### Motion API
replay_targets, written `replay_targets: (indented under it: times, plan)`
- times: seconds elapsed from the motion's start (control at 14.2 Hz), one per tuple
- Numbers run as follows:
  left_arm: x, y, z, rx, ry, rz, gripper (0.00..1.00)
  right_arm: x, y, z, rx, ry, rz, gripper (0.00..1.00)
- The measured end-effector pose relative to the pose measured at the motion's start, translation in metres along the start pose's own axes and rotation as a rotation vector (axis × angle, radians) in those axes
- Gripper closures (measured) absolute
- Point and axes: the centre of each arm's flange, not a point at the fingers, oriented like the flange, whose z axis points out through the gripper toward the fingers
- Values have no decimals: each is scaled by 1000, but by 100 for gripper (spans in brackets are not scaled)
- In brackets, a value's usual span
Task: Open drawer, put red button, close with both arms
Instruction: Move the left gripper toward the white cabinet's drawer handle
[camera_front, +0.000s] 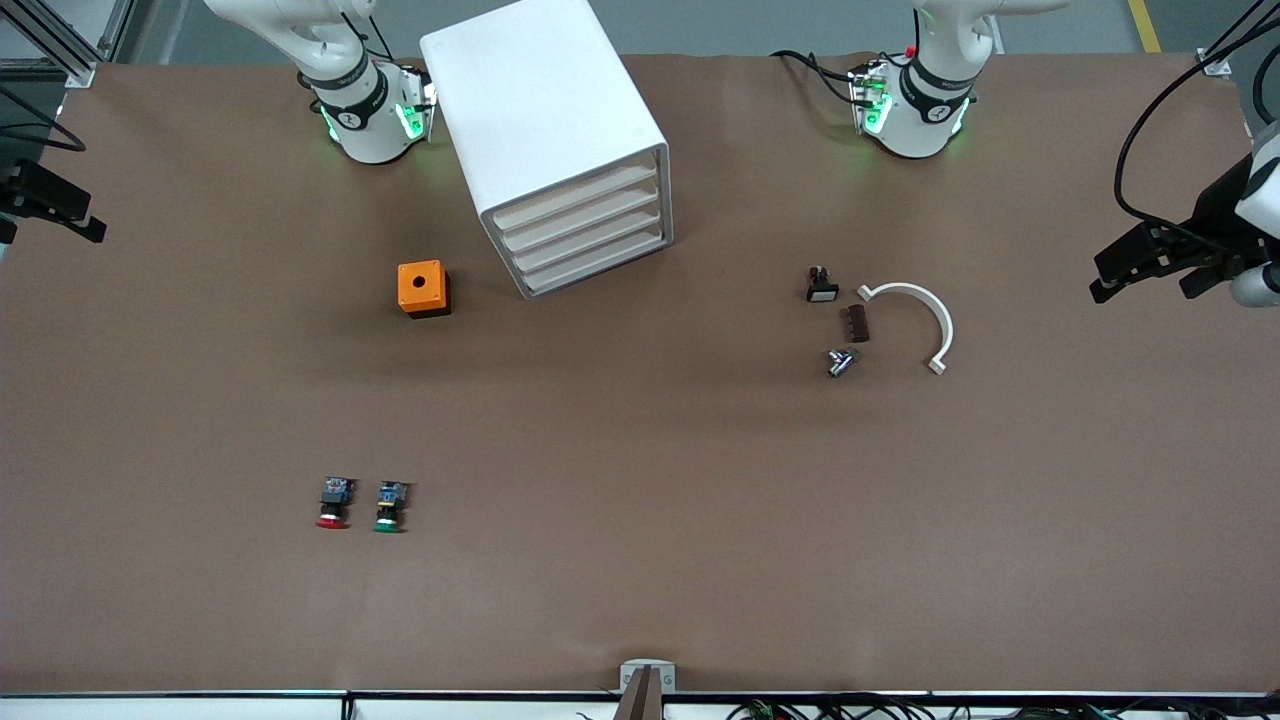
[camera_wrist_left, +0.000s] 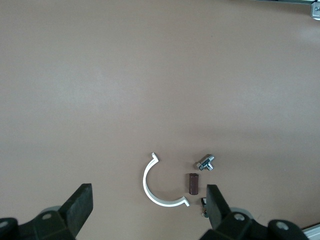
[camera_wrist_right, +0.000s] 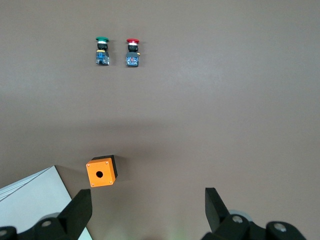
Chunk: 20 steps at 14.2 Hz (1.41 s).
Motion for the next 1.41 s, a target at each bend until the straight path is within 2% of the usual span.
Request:
replay_targets:
  times: [0.42, 0.7, 0.85, 1.13, 1.41]
  plan:
    - [0, -3, 0, 1, -2, -5, 0, 1, 0, -1, -1, 11, 0, 0]
    - [3, -7, 12, 3, -28, -12, 0, 1, 0, -1, -2, 12, 0, 0]
    - [11, -10, 35, 6, -66, -18, 0, 1, 0, -1, -3, 12, 0, 0]
    - [31, -4, 116, 14, -199, -10, 0, 1, 1, -1, -7, 11, 1, 0]
    - [34, 40, 180, 27, -301, 28, 0, 1, 2, -1, -15, 11, 1, 0]
